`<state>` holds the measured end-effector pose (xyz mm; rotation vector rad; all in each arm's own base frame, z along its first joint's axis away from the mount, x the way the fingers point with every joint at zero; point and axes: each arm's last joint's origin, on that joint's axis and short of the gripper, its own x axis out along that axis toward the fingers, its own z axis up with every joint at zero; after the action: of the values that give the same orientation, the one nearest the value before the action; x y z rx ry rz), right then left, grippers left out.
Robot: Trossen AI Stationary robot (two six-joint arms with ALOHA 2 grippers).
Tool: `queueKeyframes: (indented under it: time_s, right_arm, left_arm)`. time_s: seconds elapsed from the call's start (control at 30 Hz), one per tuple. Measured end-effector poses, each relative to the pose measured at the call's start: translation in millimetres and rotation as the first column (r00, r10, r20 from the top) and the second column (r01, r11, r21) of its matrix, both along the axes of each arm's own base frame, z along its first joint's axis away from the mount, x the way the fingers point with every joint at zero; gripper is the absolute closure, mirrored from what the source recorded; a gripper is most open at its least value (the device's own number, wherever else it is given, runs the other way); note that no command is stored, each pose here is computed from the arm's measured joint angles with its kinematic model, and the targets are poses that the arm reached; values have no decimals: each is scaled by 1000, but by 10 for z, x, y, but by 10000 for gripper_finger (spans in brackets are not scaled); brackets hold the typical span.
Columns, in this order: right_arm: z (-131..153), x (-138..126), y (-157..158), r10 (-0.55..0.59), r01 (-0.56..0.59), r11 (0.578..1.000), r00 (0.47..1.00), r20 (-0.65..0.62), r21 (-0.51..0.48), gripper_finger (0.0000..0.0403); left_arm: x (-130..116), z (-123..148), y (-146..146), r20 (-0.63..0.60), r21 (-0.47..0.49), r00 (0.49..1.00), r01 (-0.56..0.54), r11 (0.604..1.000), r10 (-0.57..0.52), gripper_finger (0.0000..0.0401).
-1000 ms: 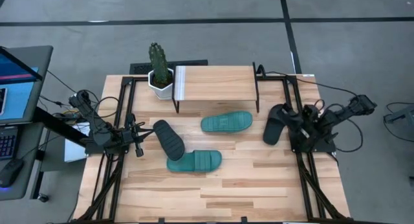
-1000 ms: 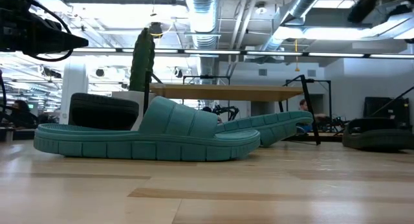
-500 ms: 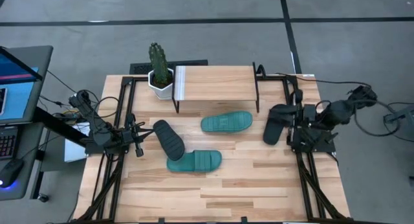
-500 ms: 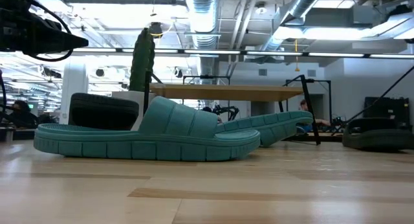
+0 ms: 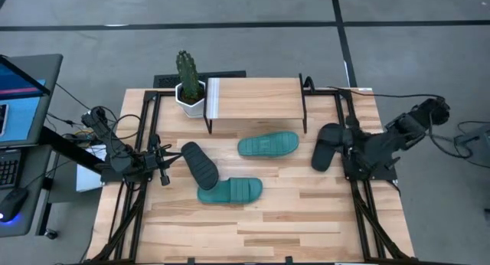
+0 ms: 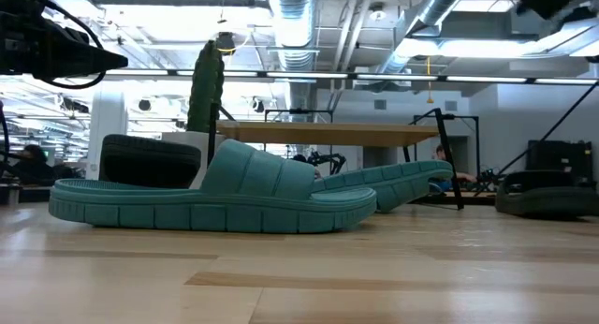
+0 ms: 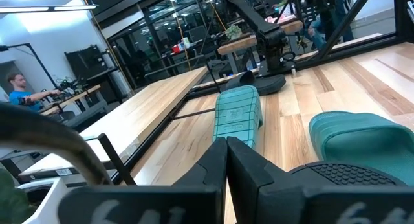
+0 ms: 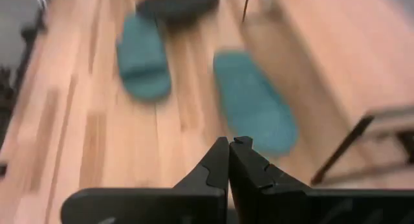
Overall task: Pick and place slides into the shelf
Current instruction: Put the right black slipper on the shelf
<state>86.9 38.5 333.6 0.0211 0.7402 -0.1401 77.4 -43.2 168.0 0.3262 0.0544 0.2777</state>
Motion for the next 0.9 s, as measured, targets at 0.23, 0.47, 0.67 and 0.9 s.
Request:
queueKeyframes:
  time_s: [0.23, 0.47, 0.67, 0.9]
  right_arm:
    - [-180, 85, 102, -51, 75, 994, 962, -269, 77, 403]
    - [-322, 262, 223, -100, 113, 994, 905, -413, 6, 403]
    - [-550, 385, 299, -214, 206, 976, 836, -506, -71, 403]
    - [-1012, 402, 325, -293, 321, 946, 796, -530, -42, 403]
  left_arm:
    - [0, -1, 0, -1, 1, 1000, 0, 1000, 0, 401]
    - [0, -1, 0, 0, 1, 1000, 0, 1000, 0, 401]
    - [0, -1, 0, 0, 0, 1000, 0, 1000, 0, 401]
    - [0, -1, 0, 0, -3, 1000, 0, 1000, 0, 401]
